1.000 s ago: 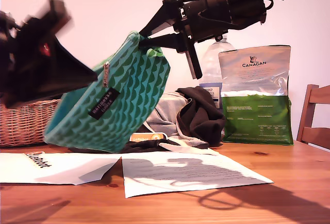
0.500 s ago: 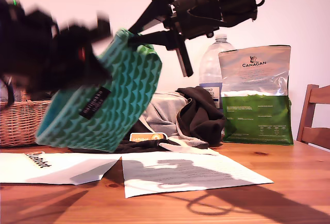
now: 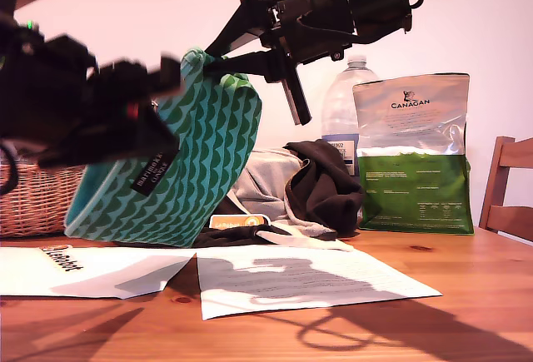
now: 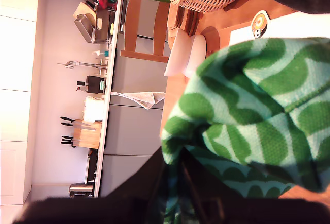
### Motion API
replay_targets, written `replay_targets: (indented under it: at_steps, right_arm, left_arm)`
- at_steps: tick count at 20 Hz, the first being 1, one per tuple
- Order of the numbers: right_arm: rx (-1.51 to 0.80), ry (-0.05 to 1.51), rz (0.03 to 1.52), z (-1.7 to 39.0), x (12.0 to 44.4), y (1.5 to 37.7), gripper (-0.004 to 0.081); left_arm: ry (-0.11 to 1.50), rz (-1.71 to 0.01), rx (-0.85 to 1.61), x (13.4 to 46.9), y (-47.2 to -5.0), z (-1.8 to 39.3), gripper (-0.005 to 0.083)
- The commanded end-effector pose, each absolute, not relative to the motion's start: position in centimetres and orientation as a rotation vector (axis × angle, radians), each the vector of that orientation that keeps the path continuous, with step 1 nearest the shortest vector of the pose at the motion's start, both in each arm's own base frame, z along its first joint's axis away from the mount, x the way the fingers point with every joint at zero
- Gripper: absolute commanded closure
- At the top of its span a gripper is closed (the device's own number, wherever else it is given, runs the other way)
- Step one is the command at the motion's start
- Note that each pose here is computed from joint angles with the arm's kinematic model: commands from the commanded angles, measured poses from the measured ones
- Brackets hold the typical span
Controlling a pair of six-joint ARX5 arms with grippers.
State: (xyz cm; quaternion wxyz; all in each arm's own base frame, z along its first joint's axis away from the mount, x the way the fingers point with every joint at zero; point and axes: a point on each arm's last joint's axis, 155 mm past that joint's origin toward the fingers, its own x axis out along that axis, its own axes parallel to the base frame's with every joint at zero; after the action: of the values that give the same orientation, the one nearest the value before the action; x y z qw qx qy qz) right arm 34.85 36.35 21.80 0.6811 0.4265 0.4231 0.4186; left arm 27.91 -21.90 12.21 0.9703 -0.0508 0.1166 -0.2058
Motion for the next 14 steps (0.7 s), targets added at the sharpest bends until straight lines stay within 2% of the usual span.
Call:
replay_targets:
  at_steps: [1, 14]
  right_arm:
    - [0.953, 0.917, 0.968, 22.8, 35.3, 36.9, 0.0783]
    - [0.951, 0.923, 0.977, 22.8, 35.1, 37.0, 0.0783]
  left_arm:
    - [0.208, -0.407, -0.112, 28.0, -21.7, 12.9, 0.0592]
    - [0.166, -0.355, -0.216, 29.9, -20.3, 14.6, 0.0593]
